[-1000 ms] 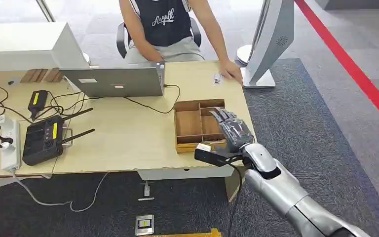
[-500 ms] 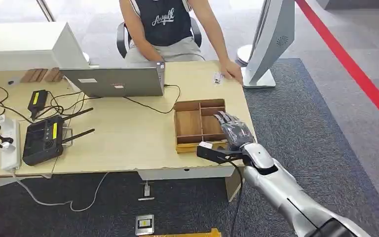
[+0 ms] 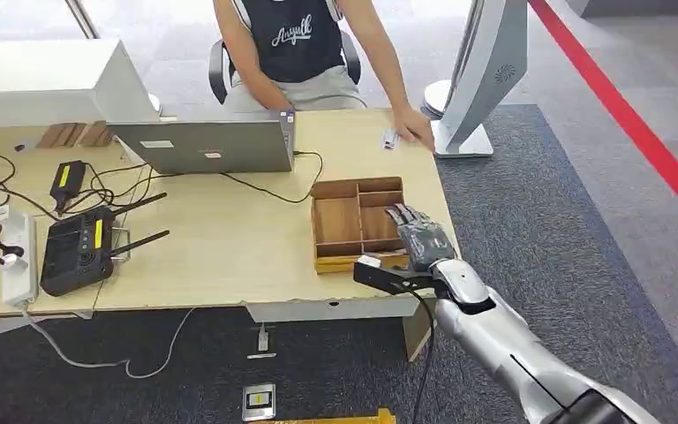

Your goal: Pass the card to the sensor for recognition and then transmit it.

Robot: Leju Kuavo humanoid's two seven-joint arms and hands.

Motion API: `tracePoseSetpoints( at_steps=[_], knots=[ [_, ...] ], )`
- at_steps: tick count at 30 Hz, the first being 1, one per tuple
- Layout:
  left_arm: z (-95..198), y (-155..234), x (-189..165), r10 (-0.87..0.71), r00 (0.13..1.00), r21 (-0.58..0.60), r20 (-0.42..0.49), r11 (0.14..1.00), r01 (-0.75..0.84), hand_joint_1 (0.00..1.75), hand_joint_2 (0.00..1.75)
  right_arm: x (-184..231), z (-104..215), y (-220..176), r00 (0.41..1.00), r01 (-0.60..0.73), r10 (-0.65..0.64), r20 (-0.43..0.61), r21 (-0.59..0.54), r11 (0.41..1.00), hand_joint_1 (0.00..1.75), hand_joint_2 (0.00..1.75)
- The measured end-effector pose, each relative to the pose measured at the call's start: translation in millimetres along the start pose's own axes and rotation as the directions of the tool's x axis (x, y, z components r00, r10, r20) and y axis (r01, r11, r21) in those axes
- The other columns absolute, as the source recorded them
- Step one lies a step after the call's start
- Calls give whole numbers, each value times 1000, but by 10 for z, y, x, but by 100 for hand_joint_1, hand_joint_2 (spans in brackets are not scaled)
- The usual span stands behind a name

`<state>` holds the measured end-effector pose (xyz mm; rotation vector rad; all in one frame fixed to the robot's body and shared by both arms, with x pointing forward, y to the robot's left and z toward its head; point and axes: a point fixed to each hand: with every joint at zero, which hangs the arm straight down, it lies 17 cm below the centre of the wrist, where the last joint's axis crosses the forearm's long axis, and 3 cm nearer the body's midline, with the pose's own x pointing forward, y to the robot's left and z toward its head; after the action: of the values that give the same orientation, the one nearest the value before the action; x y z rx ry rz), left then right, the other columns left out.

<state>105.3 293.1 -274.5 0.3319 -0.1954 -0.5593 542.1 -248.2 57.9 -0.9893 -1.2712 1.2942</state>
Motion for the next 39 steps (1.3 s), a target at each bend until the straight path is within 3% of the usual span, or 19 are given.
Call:
tracePoseSetpoints(
  at_steps=[39],
  knots=[
    [4, -10, 9, -1, 1000, 0, 3, 1000, 1, 0, 0, 52, 58, -5, 999, 50, -50, 11, -8, 999, 0, 175]
  ],
)
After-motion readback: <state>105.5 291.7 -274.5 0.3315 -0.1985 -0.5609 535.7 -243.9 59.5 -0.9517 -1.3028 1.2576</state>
